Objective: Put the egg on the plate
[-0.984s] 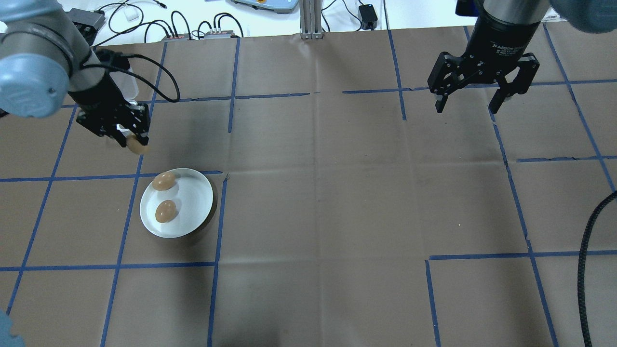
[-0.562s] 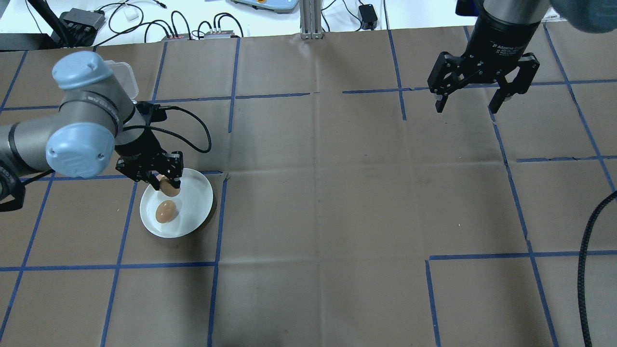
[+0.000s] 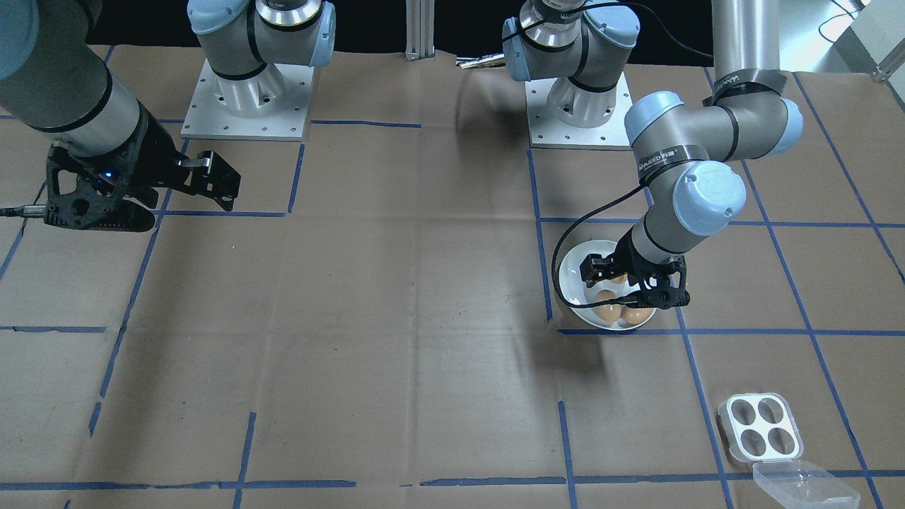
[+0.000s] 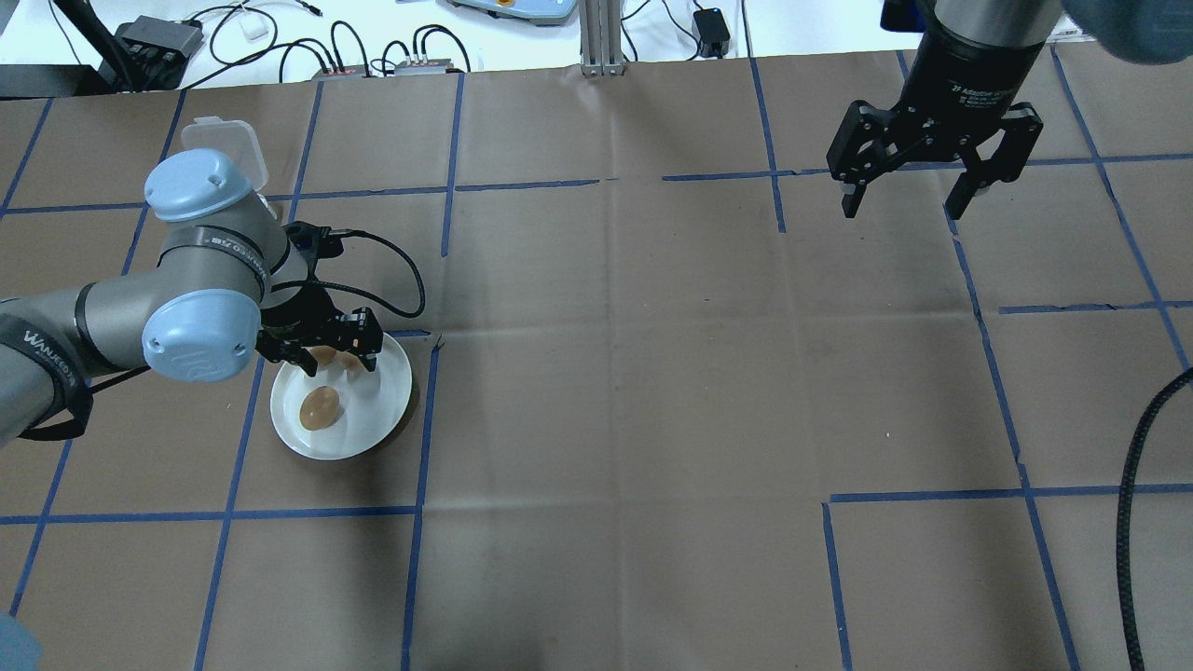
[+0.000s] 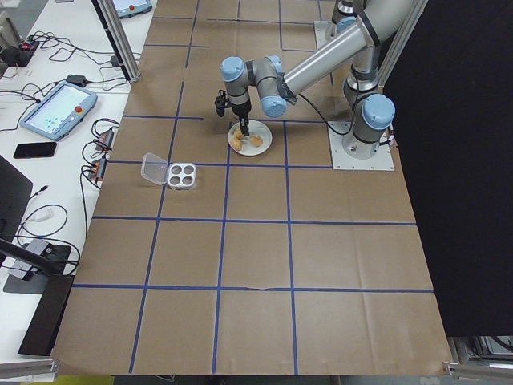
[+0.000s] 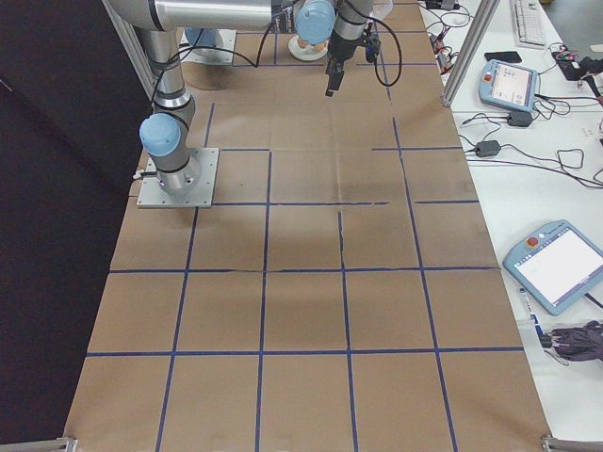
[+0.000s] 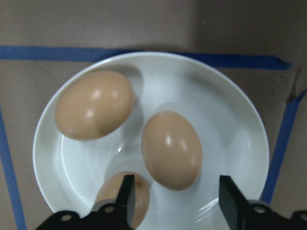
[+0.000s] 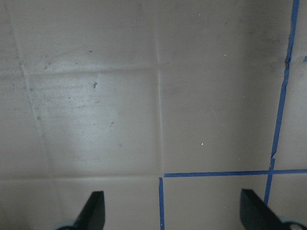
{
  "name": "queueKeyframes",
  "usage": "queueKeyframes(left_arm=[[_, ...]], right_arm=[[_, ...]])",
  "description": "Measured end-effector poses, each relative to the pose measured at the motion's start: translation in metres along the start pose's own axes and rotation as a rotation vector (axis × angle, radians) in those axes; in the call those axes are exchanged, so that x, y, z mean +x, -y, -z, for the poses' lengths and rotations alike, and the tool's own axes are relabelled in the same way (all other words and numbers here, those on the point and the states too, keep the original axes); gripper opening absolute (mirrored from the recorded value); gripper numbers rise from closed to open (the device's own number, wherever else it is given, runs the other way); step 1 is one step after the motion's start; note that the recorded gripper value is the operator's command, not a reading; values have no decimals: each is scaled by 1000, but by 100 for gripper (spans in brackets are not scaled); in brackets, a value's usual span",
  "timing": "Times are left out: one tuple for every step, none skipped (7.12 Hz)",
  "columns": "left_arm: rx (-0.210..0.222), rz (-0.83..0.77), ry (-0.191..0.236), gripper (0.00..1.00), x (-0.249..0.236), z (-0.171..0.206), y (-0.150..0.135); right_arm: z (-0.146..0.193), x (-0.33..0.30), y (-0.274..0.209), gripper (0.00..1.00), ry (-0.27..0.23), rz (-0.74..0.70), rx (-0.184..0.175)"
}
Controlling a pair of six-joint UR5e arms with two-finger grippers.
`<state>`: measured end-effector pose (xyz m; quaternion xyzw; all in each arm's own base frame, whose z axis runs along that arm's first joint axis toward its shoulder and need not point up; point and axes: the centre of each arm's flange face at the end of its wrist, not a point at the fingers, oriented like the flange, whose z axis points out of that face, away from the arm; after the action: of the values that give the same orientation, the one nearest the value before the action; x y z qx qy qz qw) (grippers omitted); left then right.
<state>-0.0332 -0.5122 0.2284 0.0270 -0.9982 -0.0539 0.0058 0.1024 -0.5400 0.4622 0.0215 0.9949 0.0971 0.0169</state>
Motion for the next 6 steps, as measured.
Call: queueKeyframes(left_arm=[[46, 7, 8, 99, -1, 30, 6], [76, 27, 13, 99, -1, 67, 7], [92, 49, 14, 99, 0, 104, 1], [103, 77, 14, 99, 3, 140, -10], [120, 105, 14, 99, 14, 168, -24], [133, 105, 17, 99, 34, 189, -37]], right_arm=[[0, 0, 0, 100, 0, 0, 0], [0, 0, 0, 100, 1, 0, 0], [0, 0, 0, 100, 1, 0, 0], [0, 0, 0, 100, 1, 0, 0], [0, 0, 0, 100, 1, 0, 0], [0, 0, 0, 100, 1, 0, 0]])
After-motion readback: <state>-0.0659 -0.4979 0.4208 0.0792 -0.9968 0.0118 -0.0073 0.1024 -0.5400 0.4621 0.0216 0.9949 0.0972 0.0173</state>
